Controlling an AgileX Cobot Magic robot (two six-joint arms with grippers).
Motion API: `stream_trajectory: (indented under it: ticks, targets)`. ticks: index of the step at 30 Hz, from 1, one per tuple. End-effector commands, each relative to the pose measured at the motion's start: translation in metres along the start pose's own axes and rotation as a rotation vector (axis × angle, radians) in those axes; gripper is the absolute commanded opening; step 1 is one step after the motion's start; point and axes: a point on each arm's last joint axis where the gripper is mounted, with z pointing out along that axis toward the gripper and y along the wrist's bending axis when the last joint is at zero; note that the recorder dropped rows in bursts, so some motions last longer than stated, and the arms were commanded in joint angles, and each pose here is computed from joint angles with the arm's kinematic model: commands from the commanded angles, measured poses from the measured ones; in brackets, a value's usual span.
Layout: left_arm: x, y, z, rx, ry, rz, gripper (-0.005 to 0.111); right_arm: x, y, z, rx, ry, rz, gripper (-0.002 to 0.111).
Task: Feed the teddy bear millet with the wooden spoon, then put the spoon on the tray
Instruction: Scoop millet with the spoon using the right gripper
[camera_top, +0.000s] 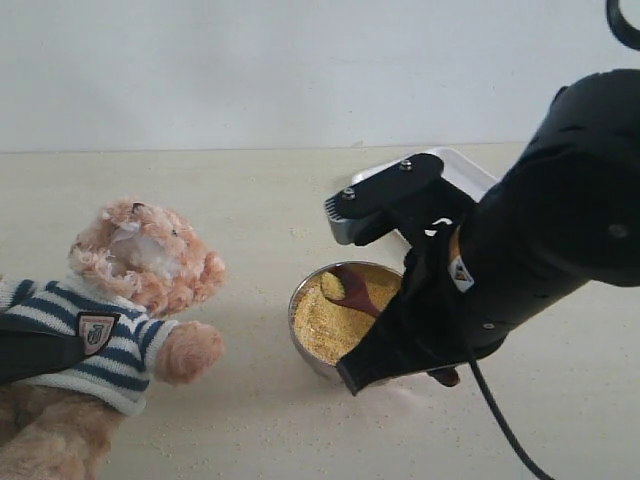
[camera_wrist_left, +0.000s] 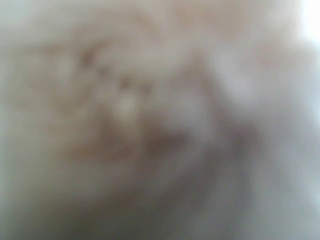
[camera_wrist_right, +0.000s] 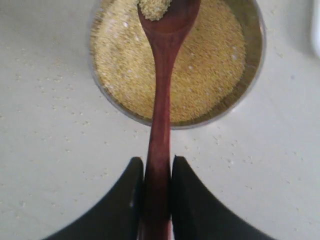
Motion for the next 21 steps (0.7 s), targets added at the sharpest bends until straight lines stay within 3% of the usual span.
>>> stream_trajectory:
  ticks: [1, 21]
  targets:
    - [-0.002, -0.002, 0.0, 0.019, -0.019, -0.003, 0.005, 0.009, -0.008, -0.003, -0.004, -0.025, 0.016, 0.0]
    - [-0.002, -0.002, 0.0, 0.019, -0.019, -0.003, 0.005, 0.011, -0.018, -0.016, -0.041, -0.042, 0.07, 0.0]
